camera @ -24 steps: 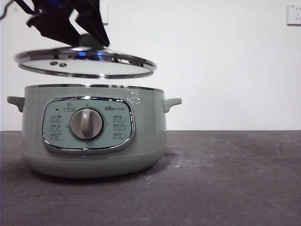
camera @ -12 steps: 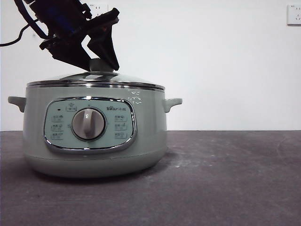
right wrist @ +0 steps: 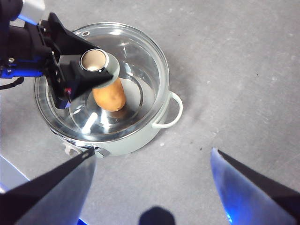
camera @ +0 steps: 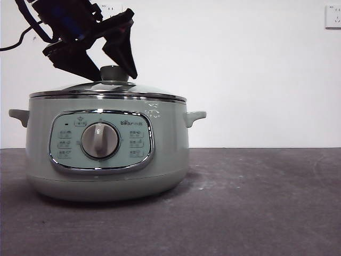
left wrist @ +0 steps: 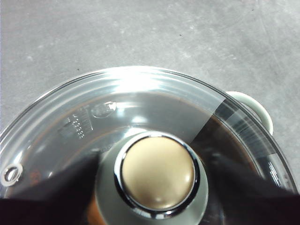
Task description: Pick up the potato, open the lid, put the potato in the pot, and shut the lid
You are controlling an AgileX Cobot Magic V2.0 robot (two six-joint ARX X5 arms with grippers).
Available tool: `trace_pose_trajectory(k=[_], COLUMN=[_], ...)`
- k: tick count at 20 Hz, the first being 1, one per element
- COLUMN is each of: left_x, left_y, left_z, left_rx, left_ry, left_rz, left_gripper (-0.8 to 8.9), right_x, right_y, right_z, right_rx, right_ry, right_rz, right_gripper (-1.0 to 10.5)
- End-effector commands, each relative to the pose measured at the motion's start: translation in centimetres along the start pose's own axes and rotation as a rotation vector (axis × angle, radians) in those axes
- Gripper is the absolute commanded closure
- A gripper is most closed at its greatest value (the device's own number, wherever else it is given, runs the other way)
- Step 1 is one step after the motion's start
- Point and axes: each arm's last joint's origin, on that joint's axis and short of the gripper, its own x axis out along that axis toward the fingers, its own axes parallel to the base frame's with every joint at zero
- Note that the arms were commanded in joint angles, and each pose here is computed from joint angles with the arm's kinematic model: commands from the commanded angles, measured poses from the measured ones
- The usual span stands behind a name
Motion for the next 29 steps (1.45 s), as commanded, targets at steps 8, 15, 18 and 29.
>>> trace_pose_trajectory(k=[8,15,18,29], left_x=[-9.0,-15.2,-16.7,-16.4], left_y=[-1.6,-1.7,-1.7,-1.1], left_z=[1.2,-0.8,-0.9,-6.2], left_rx=[0.025,0.033,0.056,0.085], left_ry=[-0.166,-0.143,-0.191,-0.274], left_rz=[-0.052,-0.054,-0.052,0.012], left_gripper=[3.75,8.22,8.22,8.22], right_x=[0.2,1.9,2.8,7.4], right_y=[0.0,0.1,-0.1,-0.8], right_z=[0.1,-1.5,-3.6,-18.1], right_rx=[-0.022,-0.027,-0.012,0.137], right_ry=[-0.013,-0.062,-0.144,-0.407], right_rz=[0.0,0.001,-0.033,-0.09], right_gripper=[7.7,9.2,9.6,9.6])
